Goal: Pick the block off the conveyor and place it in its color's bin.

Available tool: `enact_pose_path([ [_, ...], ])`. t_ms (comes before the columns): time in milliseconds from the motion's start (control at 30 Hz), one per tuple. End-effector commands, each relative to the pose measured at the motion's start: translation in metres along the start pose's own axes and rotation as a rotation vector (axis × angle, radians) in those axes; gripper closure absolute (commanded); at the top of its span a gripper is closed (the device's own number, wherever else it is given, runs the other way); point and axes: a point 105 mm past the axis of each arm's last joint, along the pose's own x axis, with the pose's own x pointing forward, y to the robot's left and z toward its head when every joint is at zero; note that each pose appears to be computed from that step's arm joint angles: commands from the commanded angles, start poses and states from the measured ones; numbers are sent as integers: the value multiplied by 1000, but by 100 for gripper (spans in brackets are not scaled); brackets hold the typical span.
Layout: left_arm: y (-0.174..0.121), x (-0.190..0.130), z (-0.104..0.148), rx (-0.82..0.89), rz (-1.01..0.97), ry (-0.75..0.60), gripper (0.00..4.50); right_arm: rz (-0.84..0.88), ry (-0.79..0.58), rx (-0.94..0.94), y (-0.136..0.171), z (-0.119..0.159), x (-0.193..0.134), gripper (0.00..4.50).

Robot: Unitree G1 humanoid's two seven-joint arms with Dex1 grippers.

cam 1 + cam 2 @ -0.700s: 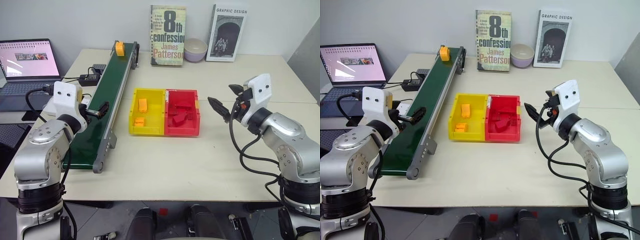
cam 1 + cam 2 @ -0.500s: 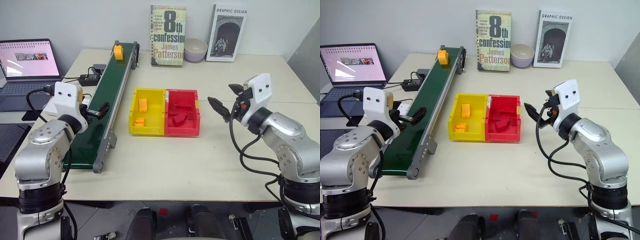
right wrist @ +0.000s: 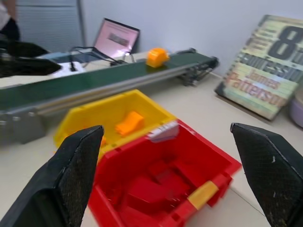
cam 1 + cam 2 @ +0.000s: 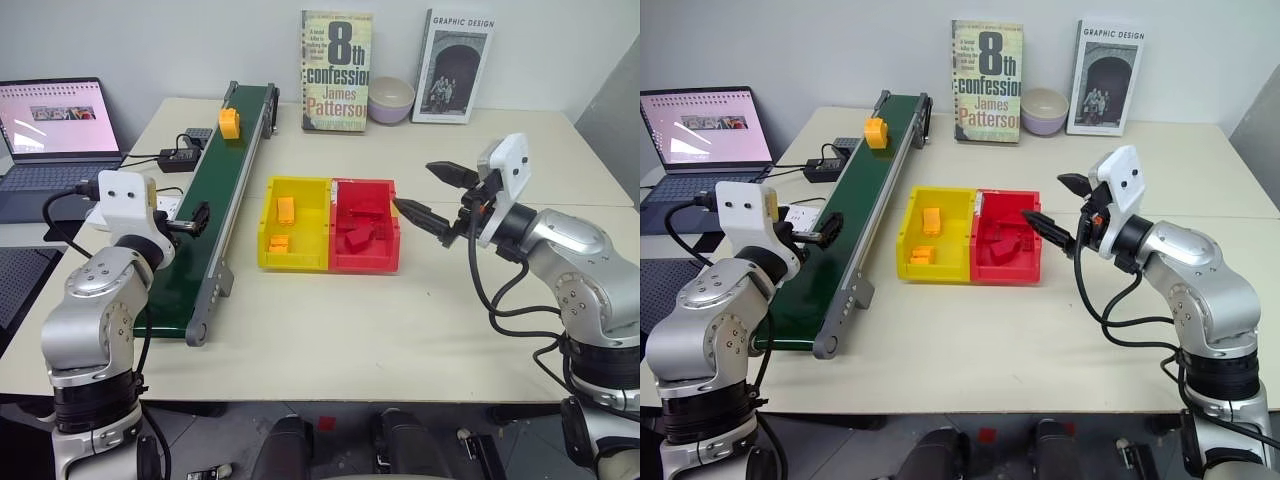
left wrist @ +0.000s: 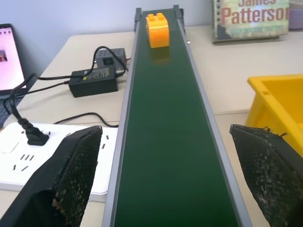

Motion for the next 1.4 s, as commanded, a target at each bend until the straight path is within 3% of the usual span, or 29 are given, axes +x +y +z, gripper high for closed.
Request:
enact_pose_path([
  [33, -3, 3, 12, 7, 29, -58, 1, 145, -70, -11, 18, 23, 3, 0],
  [300, -9, 12, 5, -11, 35, -44, 1, 236, -95, 2, 35, 30, 9, 0],
  [1267, -17, 66, -19, -36, 28, 39, 1, 145, -83, -17, 40, 38, -2, 0],
  [1400, -11, 62, -19, -59, 53, 29, 66, 140, -78, -14, 38, 37, -4, 0],
])
